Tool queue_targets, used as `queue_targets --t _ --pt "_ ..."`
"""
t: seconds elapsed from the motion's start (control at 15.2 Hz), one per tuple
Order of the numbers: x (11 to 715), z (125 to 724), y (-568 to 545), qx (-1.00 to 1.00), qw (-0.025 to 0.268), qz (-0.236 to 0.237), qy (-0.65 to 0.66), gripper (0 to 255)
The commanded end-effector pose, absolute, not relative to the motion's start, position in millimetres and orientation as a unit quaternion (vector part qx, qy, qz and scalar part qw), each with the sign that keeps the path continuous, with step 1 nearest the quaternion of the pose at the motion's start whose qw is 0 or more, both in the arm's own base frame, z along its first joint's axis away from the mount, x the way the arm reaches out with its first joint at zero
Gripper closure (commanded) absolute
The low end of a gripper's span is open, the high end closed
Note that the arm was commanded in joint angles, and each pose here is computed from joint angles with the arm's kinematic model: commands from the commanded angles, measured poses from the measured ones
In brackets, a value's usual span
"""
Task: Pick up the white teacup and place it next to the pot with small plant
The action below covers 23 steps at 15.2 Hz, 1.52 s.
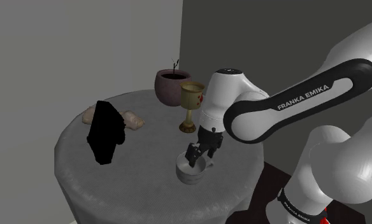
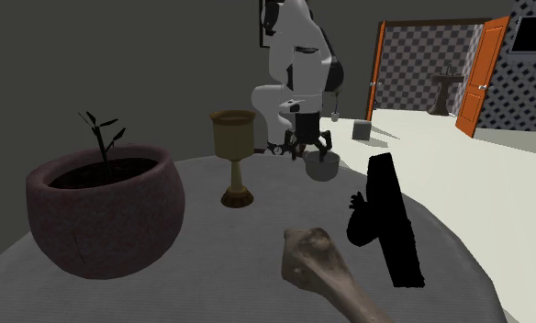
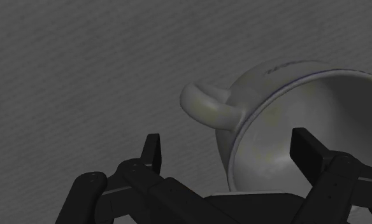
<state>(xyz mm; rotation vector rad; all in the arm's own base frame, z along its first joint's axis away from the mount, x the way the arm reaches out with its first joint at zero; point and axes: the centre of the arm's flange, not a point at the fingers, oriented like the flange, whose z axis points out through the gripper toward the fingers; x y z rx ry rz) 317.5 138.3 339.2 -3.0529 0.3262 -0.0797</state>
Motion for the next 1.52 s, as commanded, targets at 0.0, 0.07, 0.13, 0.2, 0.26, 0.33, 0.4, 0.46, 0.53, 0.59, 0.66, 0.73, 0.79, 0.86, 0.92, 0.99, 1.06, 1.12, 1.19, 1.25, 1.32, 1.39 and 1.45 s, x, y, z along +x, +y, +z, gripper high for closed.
queue_targets --t 0.0,0.07,0.13,0.2,0.26,0.33,0.4,0.46,0.53,0.59,0.66,0.73,0.79,0.86,0.92,0.99,1.06,1.12,1.19,1.25,1.32,1.39,1.45 --pt "318.6 334.6 139.6 -0.993 0.035 -0.026 0.106 0" --pt "318.6 334.6 139.7 -0.993 0.035 -0.026 0.106 0" --pt "318.6 334.6 139.7 -0.993 0.035 -0.026 0.106 0" --pt "318.6 334.6 139.7 -0.993 0.035 -0.026 0.106 0" --pt "318.6 334.6 139.7 -0.993 0.035 -0.026 0.106 0" --pt "318.6 334.6 139.7 -0.993 0.035 -0.026 0.106 0" --pt "318.6 334.6 139.7 -0.993 0.035 -0.026 0.106 0" --pt "318.6 334.6 139.7 -0.993 0.035 -0.026 0.106 255" --pt "318.6 334.6 139.7 -0.993 0.035 -0.026 0.106 255" --pt "318.6 334.6 139.7 -0.993 0.035 -0.026 0.106 255" --pt "318.6 334.6 139.7 -0.993 0.035 -0.026 0.106 255" --pt "318.6 334.6 139.7 -0.993 0.035 -0.026 0.106 255" --pt "318.6 334.6 139.7 -0.993 0.035 -0.026 0.106 255" --pt "318.6 334.6 139.7 -0.993 0.035 -0.026 0.106 255" --pt "318.6 334.6 139.7 -0.993 0.035 -0.026 0.106 255" --pt "318.6 334.6 139.7 -0.993 0.035 -0.026 0.106 255" --pt "318.6 334.6 139.7 -0.993 0.035 -0.026 0.106 255" --pt "318.5 339.9 139.6 -0.993 0.035 -0.026 0.106 255" --pt "318.6 345.1 139.7 -0.993 0.035 -0.026 0.106 255" --pt "318.6 350.4 139.7 -0.993 0.035 -0.026 0.106 255" --pt "318.6 355.7 139.7 -0.993 0.035 -0.026 0.106 255" --pt "318.6 361.0 139.7 -0.993 0.035 -0.026 0.106 255" --pt "318.6 366.3 139.7 -0.993 0.035 -0.026 0.106 255"
